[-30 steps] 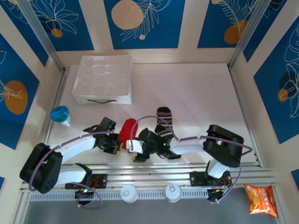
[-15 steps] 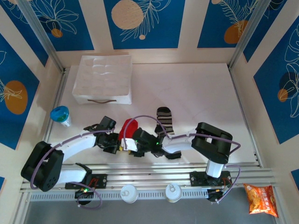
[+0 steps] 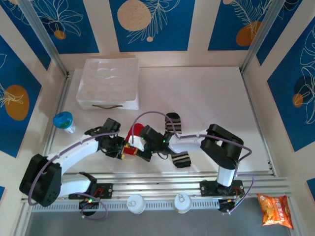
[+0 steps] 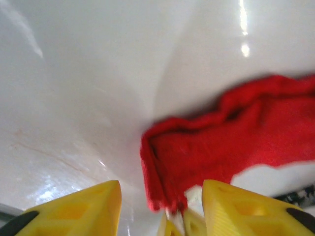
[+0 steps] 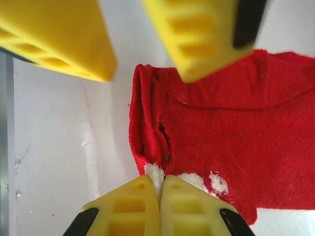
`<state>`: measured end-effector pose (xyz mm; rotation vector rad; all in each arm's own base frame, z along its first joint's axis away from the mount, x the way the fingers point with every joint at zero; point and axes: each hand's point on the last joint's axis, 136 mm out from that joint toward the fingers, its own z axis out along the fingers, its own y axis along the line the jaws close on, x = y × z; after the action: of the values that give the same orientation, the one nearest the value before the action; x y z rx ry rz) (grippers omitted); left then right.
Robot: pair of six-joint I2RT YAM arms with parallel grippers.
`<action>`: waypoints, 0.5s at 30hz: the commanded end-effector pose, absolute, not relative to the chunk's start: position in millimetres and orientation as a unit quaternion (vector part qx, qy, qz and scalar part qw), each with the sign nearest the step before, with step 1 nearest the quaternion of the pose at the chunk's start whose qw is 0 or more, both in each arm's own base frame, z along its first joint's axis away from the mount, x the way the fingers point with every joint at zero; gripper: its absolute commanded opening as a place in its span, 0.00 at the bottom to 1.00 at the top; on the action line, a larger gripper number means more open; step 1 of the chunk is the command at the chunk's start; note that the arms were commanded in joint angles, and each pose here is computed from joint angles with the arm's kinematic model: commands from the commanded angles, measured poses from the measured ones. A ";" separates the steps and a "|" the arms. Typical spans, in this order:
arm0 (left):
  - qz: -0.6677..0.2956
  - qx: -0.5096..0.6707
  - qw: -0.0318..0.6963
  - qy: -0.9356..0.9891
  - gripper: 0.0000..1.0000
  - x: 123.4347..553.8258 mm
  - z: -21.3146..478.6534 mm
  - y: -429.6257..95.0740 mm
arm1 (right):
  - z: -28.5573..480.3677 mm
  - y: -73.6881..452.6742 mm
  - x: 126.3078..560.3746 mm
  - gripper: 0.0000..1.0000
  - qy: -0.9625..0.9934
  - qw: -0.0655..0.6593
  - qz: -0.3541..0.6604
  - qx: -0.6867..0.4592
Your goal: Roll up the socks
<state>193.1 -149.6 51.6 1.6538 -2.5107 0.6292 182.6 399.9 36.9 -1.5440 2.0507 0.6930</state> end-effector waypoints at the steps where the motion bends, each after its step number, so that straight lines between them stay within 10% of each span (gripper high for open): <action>1: 0.178 0.514 -0.003 -0.839 0.57 189.1 66.7 -130.0 | 30.9 397.2 168.0 0.00 0.788 0.127 0.320 -0.511; 6: 0.196 0.486 -0.023 -0.851 0.61 180.8 74.7 -125.0 | 28.6 394.6 177.6 0.00 0.816 0.060 0.363 -0.447; 15: 0.284 0.438 -0.047 -0.851 0.41 196.1 67.1 -147.5 | 20.9 394.3 197.4 0.00 0.850 -0.036 0.394 -0.348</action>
<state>185.6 -137.4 66.9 1.4896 -2.7307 0.8188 207.7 400.1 26.7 -1.2123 2.5596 1.1795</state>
